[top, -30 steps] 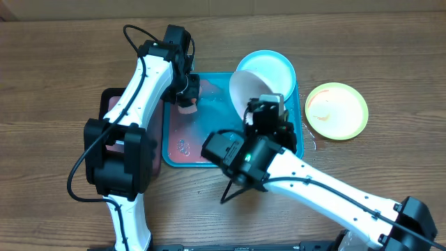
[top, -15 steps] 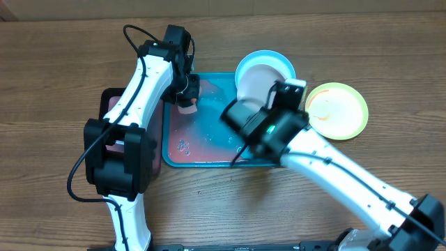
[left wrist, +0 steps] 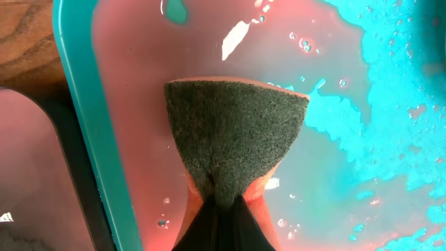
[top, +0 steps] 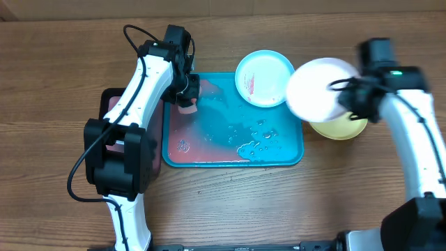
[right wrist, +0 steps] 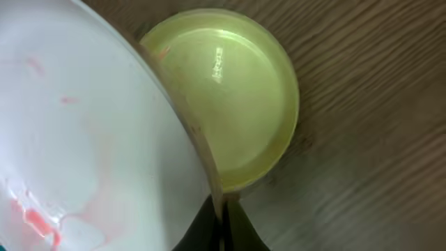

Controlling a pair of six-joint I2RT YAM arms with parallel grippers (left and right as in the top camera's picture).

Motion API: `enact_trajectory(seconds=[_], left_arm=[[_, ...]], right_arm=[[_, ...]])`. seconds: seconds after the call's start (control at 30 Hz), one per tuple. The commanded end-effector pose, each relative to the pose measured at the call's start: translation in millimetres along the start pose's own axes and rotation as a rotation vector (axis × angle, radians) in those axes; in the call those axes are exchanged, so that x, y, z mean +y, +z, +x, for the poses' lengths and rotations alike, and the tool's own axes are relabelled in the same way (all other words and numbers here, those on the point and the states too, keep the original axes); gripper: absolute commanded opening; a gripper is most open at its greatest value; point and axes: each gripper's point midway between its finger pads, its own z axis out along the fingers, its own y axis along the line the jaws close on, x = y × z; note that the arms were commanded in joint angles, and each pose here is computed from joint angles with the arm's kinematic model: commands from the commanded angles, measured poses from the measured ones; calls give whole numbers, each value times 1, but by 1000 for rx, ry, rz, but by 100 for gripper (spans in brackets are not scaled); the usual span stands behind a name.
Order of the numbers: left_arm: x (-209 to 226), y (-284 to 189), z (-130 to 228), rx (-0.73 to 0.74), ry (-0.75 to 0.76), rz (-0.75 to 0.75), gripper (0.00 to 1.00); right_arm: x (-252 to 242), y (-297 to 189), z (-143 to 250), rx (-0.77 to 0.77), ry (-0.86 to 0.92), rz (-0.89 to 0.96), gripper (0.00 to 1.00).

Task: Clean dirty plates on tray and stack at the side
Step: 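Carry the white plate right and stack it on the yellow plate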

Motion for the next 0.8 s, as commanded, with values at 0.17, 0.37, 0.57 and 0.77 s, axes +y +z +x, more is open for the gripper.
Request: enact_trajectory(seconds=[0.17, 0.37, 0.57, 0.77], left_arm=[[-6, -1, -4, -15, -4, -2, 4], [-7, 0, -5, -20, -1, 0, 4], [-8, 0, -5, -20, 0, 0, 4], [-8, 0, -5, -20, 0, 0, 4]], right_arm=[[-70, 53, -4, 36, 145, -10, 4], [-67, 79, 5, 32, 158, -46, 4], [-60, 92, 9, 59, 156, -68, 42], [1, 70, -1, 62, 52, -322, 50]])
